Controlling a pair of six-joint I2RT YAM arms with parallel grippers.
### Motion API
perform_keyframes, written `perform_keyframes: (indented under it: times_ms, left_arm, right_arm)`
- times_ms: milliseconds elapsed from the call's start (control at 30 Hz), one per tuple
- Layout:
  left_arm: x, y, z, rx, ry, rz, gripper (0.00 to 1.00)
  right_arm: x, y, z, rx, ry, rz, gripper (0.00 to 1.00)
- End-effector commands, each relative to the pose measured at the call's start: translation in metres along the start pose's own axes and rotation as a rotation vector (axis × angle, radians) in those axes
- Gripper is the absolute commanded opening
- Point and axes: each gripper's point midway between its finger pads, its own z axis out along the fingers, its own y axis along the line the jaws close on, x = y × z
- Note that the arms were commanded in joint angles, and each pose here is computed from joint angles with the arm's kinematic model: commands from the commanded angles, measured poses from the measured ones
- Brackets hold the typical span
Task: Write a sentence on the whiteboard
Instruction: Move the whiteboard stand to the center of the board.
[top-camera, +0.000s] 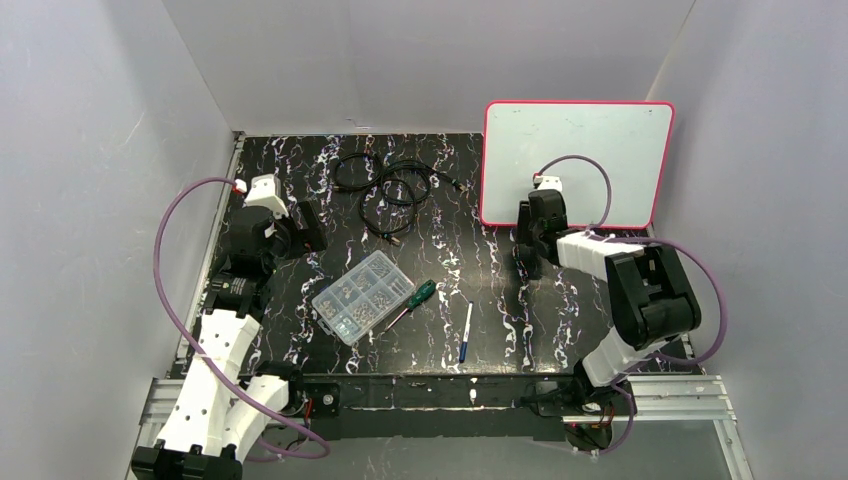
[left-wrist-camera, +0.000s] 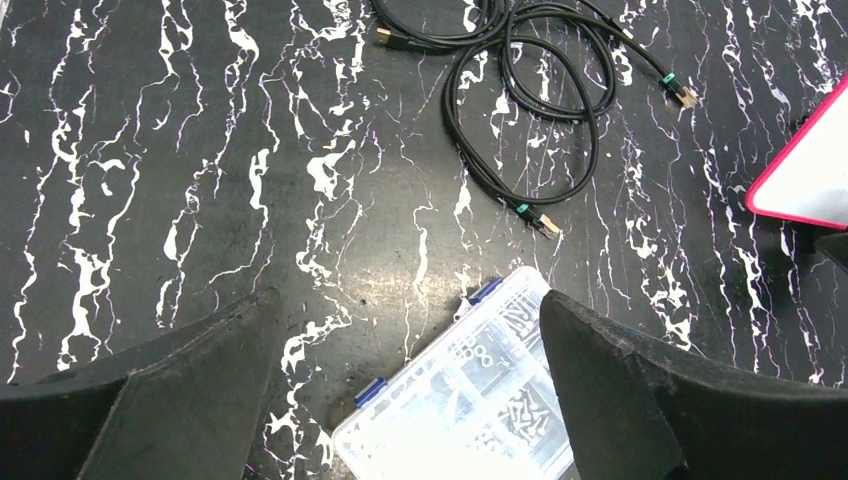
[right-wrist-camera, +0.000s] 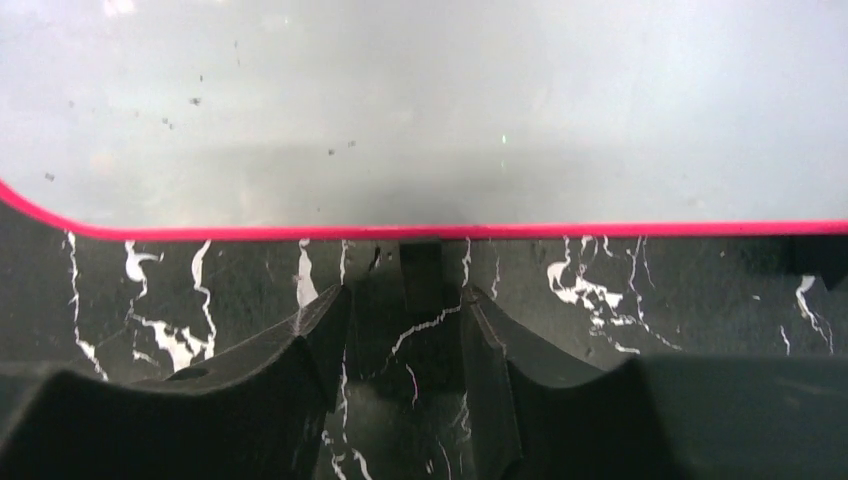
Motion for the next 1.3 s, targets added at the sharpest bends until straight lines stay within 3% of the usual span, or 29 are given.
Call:
perform_keyframes:
  times_ms: [0,167,533,1267]
  left_arm:
    - [0.000,-0.006,0.000,0.035,-0.002,0.014,0.99]
    - [0.001,-0.008,0.000,0.047,0.002,0.018,0.99]
    - [0.002,-0.009,0.001,0.053,0.007,0.020,0.99]
    - [0.004,-0.010,0.002,0.066,0.014,0.024,0.99]
  right_arm:
    - [-0.034,0.004,0.011,0.018,-0.090,-0.004,0.52]
    - [-0.030,0.002,0.017,0.031,-0.084,-0.019,0.44]
    - [-0.023,0.007,0.019,-0.001,-0.067,-0.050,0.01]
    - [0.024,0.072,-0.040,-0.148,-0.054,-0.094,0.01]
